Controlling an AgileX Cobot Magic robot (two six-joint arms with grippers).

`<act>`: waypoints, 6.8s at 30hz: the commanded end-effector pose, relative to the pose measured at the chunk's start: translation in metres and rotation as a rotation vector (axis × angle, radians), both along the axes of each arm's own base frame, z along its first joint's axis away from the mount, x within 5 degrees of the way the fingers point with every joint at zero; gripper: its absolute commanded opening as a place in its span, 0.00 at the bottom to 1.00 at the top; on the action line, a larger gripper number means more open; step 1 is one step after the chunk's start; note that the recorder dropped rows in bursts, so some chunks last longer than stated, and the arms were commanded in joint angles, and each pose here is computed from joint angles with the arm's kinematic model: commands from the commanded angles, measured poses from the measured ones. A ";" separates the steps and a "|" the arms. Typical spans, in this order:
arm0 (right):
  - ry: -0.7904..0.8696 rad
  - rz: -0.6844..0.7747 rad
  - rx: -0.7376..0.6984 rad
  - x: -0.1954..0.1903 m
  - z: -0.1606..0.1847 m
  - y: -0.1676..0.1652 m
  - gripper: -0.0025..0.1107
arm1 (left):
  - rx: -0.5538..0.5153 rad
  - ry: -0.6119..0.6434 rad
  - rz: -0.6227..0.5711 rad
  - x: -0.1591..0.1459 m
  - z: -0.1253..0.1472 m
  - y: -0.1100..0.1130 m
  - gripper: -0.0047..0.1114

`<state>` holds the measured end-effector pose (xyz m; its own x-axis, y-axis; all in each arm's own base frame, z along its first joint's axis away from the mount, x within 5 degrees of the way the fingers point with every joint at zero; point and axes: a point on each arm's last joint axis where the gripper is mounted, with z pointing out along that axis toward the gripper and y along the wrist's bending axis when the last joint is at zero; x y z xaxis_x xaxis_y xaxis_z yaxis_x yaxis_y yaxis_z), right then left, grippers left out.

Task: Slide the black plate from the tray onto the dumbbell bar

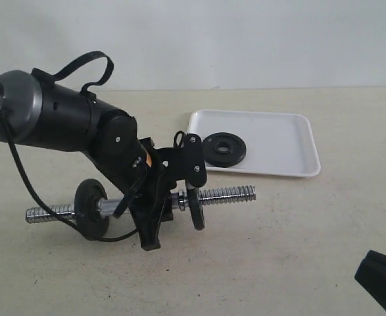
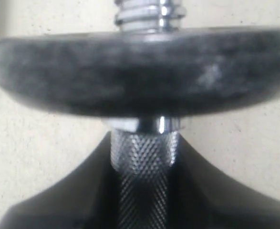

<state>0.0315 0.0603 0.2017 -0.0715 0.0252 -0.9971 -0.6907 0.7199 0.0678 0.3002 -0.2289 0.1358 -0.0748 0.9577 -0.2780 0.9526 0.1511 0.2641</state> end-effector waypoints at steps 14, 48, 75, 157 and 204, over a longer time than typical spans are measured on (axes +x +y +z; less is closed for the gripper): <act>-0.012 -0.037 0.011 0.002 0.002 -0.002 0.04 | -0.134 -0.028 0.257 0.014 0.044 0.021 0.08; -0.307 -0.355 0.030 0.062 0.135 -0.023 0.04 | -0.305 -0.058 0.453 0.033 0.051 0.032 0.08; 0.151 -0.161 -0.326 0.291 0.117 0.041 0.10 | -0.340 -0.058 0.632 0.050 0.062 0.075 0.08; 0.680 -0.092 -0.595 0.323 0.043 0.129 0.89 | -0.266 0.016 0.641 0.045 0.059 0.085 0.08; 0.790 -0.216 -0.736 0.415 -0.070 0.146 0.89 | -0.208 0.104 0.706 0.045 0.054 0.110 0.08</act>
